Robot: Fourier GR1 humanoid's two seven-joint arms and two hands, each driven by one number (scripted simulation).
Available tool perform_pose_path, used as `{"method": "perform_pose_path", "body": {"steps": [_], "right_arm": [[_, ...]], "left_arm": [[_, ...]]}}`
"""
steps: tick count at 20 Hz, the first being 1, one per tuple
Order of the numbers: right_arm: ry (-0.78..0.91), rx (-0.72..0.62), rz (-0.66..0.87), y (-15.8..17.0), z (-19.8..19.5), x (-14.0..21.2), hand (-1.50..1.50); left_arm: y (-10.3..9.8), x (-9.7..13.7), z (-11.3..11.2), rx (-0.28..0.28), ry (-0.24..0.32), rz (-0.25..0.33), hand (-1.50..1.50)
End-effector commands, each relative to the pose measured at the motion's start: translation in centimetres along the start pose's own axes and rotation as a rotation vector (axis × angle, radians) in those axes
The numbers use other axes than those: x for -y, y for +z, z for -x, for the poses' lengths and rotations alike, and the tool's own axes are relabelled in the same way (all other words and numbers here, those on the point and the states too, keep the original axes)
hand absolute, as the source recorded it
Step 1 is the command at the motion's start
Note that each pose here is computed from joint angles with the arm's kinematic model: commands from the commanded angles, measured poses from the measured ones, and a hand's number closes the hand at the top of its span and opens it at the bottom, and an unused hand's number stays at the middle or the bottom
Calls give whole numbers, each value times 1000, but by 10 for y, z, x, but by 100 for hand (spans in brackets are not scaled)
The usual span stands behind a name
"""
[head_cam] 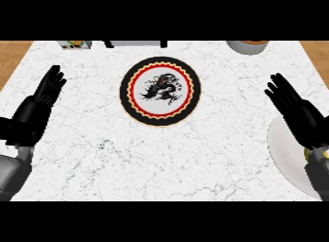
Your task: Pick the lemon from the plate and place it in the plate
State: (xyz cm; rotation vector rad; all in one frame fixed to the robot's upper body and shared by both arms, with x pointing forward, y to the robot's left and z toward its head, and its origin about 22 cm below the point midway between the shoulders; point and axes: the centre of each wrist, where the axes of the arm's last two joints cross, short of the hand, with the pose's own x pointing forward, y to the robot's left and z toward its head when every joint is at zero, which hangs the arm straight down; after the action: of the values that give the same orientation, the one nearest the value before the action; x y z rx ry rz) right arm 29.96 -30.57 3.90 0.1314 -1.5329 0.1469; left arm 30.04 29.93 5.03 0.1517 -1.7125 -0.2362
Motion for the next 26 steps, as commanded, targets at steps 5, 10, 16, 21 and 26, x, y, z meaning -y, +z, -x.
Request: {"method": "perform_pose_path", "body": {"steps": [5, 10, 16, 21, 26], "right_arm": [[22, 139, 428, -28, -42, 20, -150], [812, -57, 427, 13, -3, 62, 150], [691, -45, 520, 33, 74, 19, -150], [887, 19, 582, 50, 60, 27, -150], [990, -7, 615, 63, -13, 32, -150]], "left_arm": [[-10, 2, -4, -61, -76, -57, 0], [-2, 27, 9, -121, -41, -21, 0], [8, 38, -5, -159, -36, -14, 0], [-10, 49, -4, -153, -45, -30, 0], [-5, 33, -12, -155, -31, -31, 0]]}}
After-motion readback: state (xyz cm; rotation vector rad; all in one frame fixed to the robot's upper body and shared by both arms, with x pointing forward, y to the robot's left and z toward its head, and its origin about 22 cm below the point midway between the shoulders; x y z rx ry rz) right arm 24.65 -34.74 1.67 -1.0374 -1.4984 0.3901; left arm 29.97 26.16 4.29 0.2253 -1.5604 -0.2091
